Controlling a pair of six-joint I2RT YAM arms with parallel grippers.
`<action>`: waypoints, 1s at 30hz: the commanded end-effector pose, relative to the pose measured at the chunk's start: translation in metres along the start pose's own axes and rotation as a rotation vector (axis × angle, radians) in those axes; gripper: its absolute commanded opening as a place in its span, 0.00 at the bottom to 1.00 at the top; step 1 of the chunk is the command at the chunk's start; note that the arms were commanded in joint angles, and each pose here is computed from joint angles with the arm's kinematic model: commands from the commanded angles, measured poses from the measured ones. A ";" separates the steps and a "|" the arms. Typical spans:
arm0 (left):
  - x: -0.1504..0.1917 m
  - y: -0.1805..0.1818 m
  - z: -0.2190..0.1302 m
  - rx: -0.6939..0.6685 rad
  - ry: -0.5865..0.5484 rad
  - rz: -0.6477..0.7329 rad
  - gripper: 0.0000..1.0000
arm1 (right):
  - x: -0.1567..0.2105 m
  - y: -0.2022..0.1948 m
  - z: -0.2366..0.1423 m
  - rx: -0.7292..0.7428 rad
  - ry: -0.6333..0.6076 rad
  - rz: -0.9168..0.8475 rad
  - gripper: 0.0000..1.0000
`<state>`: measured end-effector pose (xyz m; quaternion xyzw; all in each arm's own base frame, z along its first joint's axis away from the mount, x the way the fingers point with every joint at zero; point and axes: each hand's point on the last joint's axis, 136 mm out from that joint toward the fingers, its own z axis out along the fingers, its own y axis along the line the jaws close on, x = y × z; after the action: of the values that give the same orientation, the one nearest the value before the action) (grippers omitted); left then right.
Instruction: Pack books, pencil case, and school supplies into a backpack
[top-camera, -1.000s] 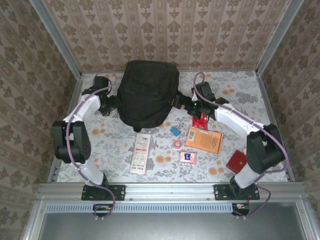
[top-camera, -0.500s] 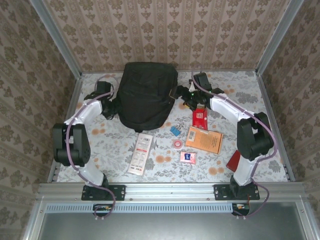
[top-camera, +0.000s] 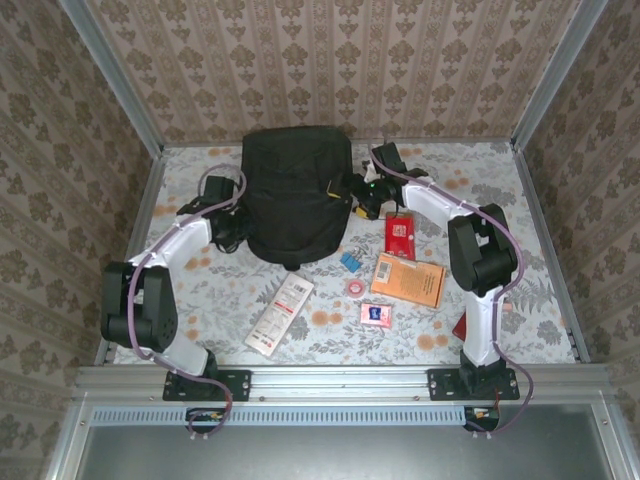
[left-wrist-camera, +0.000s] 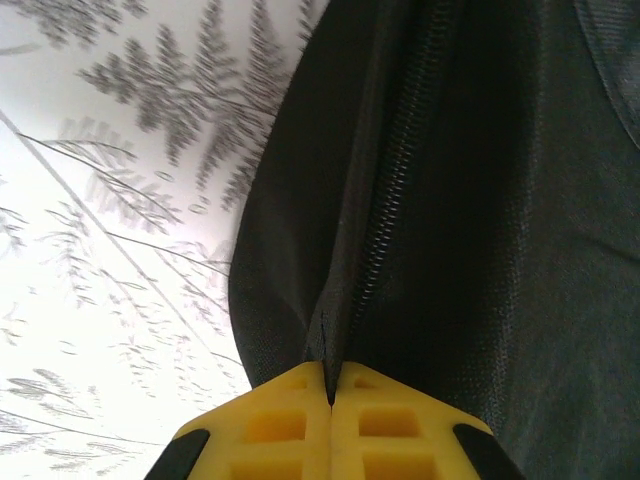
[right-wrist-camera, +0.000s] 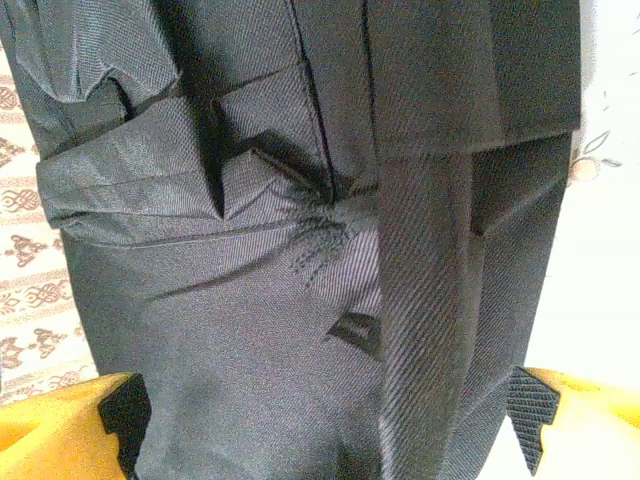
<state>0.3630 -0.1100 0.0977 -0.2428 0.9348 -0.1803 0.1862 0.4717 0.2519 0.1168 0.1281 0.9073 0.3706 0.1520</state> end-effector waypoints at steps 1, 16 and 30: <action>0.016 -0.020 0.008 0.066 0.059 0.001 0.00 | -0.011 0.012 -0.035 0.042 -0.084 -0.082 0.96; -0.011 -0.055 -0.044 0.082 -0.089 0.130 0.00 | -0.026 -0.011 -0.074 0.081 -0.150 -0.074 0.94; 0.017 -0.026 -0.096 0.142 -0.091 0.136 0.00 | -0.005 -0.013 -0.069 0.046 -0.104 -0.047 0.94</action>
<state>0.3392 -0.1192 0.1981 -0.1855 0.9155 -0.2237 0.2782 0.4588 0.1880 0.1456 0.1414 0.9139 0.3188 0.2077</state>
